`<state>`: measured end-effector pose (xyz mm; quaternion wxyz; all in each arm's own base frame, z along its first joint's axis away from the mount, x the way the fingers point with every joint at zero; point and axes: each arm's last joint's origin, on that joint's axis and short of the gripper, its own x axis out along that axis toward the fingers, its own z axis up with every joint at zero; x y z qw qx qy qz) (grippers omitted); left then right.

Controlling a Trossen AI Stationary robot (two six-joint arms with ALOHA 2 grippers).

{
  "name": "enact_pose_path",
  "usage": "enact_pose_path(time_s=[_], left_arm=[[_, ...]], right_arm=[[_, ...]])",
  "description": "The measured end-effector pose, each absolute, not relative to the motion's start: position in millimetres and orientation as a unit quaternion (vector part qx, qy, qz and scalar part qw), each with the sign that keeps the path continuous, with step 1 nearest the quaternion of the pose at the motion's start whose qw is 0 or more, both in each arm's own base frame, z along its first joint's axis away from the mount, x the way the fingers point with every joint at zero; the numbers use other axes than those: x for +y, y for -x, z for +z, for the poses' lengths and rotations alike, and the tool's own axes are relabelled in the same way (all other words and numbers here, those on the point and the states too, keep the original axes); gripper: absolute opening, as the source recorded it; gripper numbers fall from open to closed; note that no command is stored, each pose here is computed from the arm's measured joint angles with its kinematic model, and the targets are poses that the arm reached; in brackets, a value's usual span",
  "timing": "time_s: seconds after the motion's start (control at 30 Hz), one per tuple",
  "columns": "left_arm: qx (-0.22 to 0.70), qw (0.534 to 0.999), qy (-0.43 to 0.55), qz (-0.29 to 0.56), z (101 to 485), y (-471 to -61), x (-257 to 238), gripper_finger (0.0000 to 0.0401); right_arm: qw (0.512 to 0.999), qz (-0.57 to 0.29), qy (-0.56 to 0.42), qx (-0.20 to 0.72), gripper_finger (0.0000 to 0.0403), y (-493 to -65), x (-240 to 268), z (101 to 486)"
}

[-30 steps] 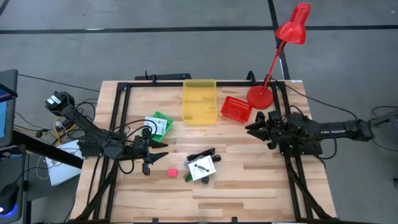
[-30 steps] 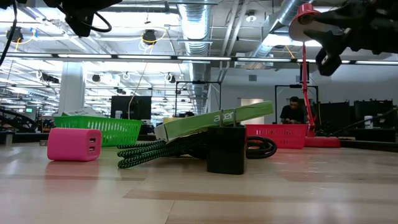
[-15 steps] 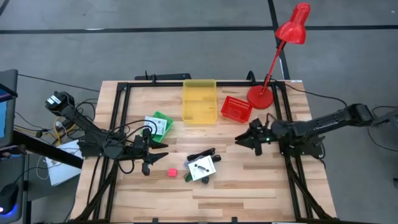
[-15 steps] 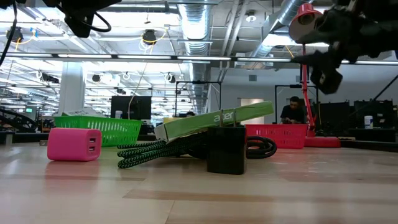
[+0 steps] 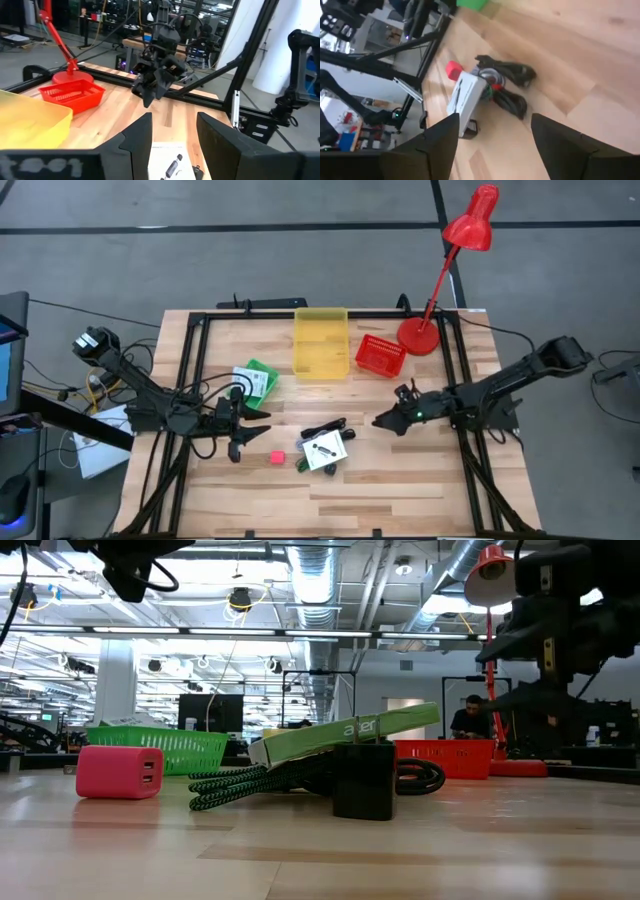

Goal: Pick and place items into bin
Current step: Put the white box into the green basket

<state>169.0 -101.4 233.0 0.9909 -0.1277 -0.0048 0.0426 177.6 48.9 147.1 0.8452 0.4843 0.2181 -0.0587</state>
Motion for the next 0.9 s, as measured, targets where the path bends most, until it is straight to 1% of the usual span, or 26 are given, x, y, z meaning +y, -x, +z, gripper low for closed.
enact_pose_path(time_s=[0.6,0.9], left_arm=[[-0.003,0.991,0.13,0.027,233.0,-169.0,-102.4,0.0146],[0.0,0.99,0.136,0.024,232.4,-169.0,-102.6,0.0146]], right_arm=[[0.807,-0.033,-0.555,0.2,0.0244,-201.4,73.9,116.6],[0.799,0.007,-0.559,0.221,0.0244,-235.3,94.2,117.5]])
